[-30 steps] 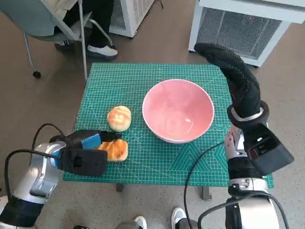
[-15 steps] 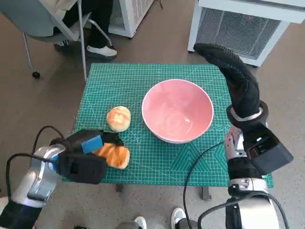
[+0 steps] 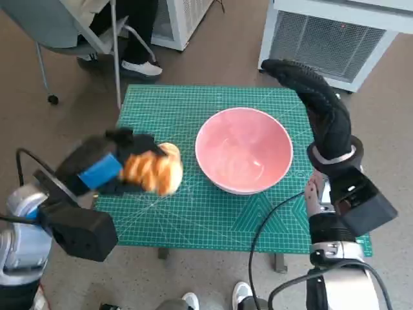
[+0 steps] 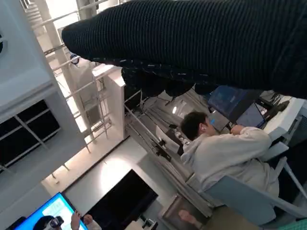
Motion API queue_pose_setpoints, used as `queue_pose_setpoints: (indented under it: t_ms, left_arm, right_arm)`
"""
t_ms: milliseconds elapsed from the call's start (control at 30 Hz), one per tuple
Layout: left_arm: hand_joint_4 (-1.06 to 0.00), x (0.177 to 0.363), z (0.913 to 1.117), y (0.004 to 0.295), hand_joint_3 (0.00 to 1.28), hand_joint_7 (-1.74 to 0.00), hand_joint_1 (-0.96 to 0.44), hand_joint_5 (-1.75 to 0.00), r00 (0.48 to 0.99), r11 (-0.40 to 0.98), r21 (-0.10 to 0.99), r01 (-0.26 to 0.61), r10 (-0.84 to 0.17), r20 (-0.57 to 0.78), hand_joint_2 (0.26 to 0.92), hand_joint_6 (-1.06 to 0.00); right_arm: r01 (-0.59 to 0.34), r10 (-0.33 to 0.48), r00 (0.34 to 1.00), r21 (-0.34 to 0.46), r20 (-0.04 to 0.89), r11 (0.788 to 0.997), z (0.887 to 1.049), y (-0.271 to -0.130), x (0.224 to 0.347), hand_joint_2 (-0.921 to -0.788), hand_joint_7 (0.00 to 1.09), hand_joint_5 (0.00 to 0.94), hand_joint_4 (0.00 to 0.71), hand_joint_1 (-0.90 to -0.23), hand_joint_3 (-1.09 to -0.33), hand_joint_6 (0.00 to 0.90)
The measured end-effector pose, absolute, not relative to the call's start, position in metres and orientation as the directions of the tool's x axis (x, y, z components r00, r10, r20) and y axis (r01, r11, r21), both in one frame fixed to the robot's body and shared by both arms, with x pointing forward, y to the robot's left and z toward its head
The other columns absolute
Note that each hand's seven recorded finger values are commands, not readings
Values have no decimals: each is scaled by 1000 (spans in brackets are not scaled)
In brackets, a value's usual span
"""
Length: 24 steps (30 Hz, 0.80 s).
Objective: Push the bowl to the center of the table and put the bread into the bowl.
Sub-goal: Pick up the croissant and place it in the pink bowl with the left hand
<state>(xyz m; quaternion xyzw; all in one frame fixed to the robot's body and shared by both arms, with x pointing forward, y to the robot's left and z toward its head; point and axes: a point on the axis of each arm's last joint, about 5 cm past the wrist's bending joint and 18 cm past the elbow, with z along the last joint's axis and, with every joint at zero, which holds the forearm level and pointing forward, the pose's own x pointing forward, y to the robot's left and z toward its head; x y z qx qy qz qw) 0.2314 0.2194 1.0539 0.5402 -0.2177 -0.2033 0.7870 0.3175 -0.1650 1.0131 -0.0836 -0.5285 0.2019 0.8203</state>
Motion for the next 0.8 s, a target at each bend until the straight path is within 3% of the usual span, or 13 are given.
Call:
queue_pose_setpoints:
  t_ms: [367,667,800]
  left_arm:
    - [-748,257,1082,184,20,-1108,2,-1093,709,413,901,-134,-595,378,916,-690]
    - [-799,289,1085,143,5,-1100,2,-1014,665,431,892,-137,-627,406,907,-714]
    - [-754,306,1077,127,28,-1174,2,-1046,675,425,899,-103,-635,377,918,-661]
  right_arm:
    - [-239,422,360,-355,832,904,1014,-167,317,-921,10,0,243,-603,-787,301]
    - [-234,422,359,-357,833,904,1014,-168,317,-921,10,1,244,-608,-782,301]
    - [-233,421,358,-357,833,905,1014,-168,317,-921,11,1,244,-611,-779,302]
